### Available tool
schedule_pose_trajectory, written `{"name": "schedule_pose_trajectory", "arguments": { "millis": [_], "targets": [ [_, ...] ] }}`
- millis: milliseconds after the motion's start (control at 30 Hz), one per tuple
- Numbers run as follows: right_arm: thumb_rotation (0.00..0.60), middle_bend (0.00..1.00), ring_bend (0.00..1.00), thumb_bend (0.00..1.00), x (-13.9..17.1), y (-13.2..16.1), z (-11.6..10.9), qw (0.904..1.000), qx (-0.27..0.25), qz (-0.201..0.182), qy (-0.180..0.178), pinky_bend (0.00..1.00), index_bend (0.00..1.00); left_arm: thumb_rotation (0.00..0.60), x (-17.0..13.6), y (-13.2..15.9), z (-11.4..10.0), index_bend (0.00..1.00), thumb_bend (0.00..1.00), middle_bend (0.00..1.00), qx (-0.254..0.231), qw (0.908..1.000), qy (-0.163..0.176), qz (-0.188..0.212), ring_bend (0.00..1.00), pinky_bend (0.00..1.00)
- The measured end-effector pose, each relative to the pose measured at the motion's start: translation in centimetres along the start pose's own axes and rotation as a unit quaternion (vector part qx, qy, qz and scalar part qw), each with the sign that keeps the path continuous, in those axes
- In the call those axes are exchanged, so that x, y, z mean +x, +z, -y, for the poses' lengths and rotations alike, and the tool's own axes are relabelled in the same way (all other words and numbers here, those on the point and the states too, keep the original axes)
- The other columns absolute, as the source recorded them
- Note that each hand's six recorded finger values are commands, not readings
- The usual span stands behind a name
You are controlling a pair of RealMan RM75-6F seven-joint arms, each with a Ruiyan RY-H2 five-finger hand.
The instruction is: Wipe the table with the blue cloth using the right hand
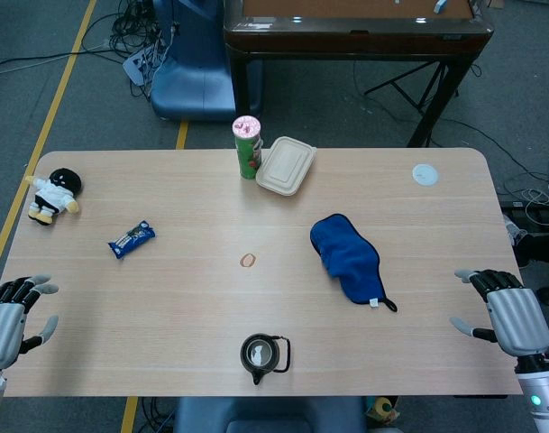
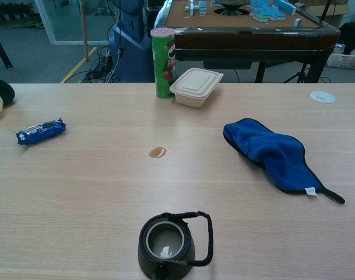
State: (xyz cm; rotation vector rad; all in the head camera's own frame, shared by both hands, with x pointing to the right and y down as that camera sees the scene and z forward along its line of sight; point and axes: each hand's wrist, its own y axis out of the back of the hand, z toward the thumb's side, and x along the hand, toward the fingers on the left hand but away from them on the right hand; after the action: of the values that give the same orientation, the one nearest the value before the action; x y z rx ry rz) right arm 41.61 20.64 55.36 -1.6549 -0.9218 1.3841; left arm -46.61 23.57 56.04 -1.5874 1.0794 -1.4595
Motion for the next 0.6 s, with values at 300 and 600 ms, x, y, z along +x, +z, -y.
{"name": "schedule_pose_trajectory", "arguments": {
  "millis": [300,600],
  "targets": [
    [0.600,0.39,0.30,0.01,-0.02,-0.05,-0.21,1.0000,0.003,0.003,0.001,0.29,0.30,0.600,0.19,0.08,0.05,0.35,0.29,0.24,0.000,1.0000,-0.001,0.003,0.19,0.17],
    [0.600,0.39,0.30,0.01,-0.88,0.07,0.15,0.9998,0.012,0.005,0.017,0.29,0.30,0.600,0.21,0.01,-0.07,0.35,0.29,0.24,-0.001,1.0000,0.001,0.002,0.19,0.17]
  ]
}}
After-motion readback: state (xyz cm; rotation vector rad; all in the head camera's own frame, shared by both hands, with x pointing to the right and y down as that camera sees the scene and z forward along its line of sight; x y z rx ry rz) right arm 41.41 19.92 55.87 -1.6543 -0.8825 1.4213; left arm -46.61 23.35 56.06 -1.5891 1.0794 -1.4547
